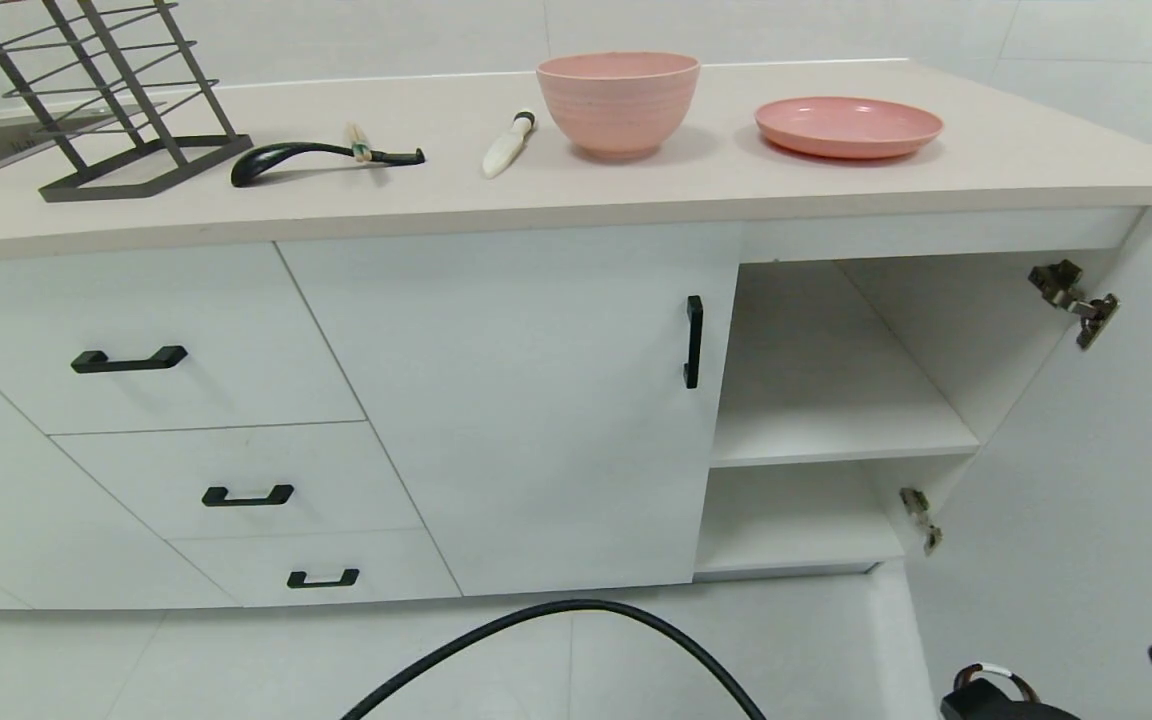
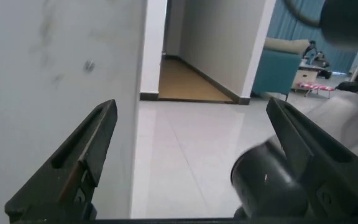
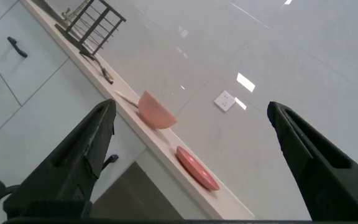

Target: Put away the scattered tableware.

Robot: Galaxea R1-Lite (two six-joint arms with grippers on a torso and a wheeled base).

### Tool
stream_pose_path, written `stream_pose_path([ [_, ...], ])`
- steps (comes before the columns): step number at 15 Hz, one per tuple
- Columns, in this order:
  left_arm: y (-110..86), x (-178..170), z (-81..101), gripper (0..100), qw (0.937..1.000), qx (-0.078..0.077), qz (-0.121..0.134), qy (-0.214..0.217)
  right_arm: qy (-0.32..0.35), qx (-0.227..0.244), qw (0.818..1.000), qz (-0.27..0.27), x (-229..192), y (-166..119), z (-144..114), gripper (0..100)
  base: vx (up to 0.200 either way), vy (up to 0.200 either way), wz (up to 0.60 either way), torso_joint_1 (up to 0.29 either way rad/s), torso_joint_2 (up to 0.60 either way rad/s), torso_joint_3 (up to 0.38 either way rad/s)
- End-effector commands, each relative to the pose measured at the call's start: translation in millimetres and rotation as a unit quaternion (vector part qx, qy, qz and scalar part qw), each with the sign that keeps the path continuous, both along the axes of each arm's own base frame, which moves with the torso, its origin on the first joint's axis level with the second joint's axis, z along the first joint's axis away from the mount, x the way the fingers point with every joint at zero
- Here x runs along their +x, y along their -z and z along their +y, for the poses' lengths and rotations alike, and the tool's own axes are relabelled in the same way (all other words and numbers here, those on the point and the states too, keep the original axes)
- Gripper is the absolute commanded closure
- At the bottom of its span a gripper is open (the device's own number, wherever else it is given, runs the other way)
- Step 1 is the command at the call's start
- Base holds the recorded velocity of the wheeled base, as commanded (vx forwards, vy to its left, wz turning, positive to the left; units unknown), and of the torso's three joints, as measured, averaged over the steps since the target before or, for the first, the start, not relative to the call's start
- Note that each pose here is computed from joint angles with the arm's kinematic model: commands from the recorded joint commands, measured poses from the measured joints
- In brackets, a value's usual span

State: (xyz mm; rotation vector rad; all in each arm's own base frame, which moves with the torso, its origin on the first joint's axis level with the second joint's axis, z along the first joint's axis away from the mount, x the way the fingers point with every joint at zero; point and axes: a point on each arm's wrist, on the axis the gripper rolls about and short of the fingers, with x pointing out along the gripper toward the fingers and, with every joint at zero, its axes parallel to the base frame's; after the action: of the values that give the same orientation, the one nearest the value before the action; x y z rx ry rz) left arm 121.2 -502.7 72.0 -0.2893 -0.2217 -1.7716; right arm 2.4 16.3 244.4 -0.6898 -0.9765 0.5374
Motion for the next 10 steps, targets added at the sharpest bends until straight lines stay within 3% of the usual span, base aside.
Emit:
stream_pose_path([
  [1, 16.7, 5.5, 28.0, 0, 0.9988, 0.045, 0.015, -0.013, -0.001, 0.000, 1.000, 0.003, -0.9, 3.2, 0.1, 0, 0.000, 0.000, 0.00, 0.000, 0.00, 0.000],
  [2, 24.9, 10.9, 58.3, 0, 0.9971, 0.068, 0.022, -0.027, -0.002, 0.001, 1.000, 0.018, 0.0, 12.3, 0.0, 0, 0.000, 0.000, 0.00, 0.000, 0.00, 0.000],
  [3, 23.4, 16.7, 82.5, 0, 0.9959, 0.076, 0.025, -0.042, -0.003, 0.003, 0.999, 0.037, 1.2, 22.5, -0.1, 0, 0.000, 0.000, 0.00, 0.000, 0.00, 0.000],
  [4, 16.8, 25.7, 107.8, 0, 0.9927, 0.097, 0.029, -0.066, -0.004, 0.005, 0.999, 0.054, 2.6, 31.7, -0.2, 0, 0.000, 0.000, 0.00, 0.000, 0.00, 0.000],
  [5, 16.1, 26.9, 110.0, 0, 0.9923, 0.098, 0.030, -0.069, -0.004, 0.005, 0.998, 0.055, 2.4, 32.5, -0.2, 0, 0.000, 0.000, 0.00, 0.000, 0.00, 0.000],
  [6, -18.9, 50.1, 162.6, 0, 0.9862, 0.095, 0.017, -0.134, -0.004, 0.008, 0.996, 0.084, 5.1, 43.3, -0.5, 0, 0.000, 0.000, 0.00, 0.000, 0.00, 0.000],
  [8, -57.2, 61.4, 212.7, 0, 0.9802, 0.072, 0.007, -0.185, -0.001, 0.015, 0.991, 0.134, 8.3, 52.0, -0.9, 0, 0.000, 0.000, 0.00, 0.000, 0.00, 0.000],
  [10, -83.9, 56.7, 270.6, 0, 0.9705, 0.060, 0.003, -0.233, 0.006, 0.026, 0.983, 0.184, 7.0, 63.5, -1.1, 0, 0.000, 0.000, 0.00, 0.000, 0.00, 0.000],
])
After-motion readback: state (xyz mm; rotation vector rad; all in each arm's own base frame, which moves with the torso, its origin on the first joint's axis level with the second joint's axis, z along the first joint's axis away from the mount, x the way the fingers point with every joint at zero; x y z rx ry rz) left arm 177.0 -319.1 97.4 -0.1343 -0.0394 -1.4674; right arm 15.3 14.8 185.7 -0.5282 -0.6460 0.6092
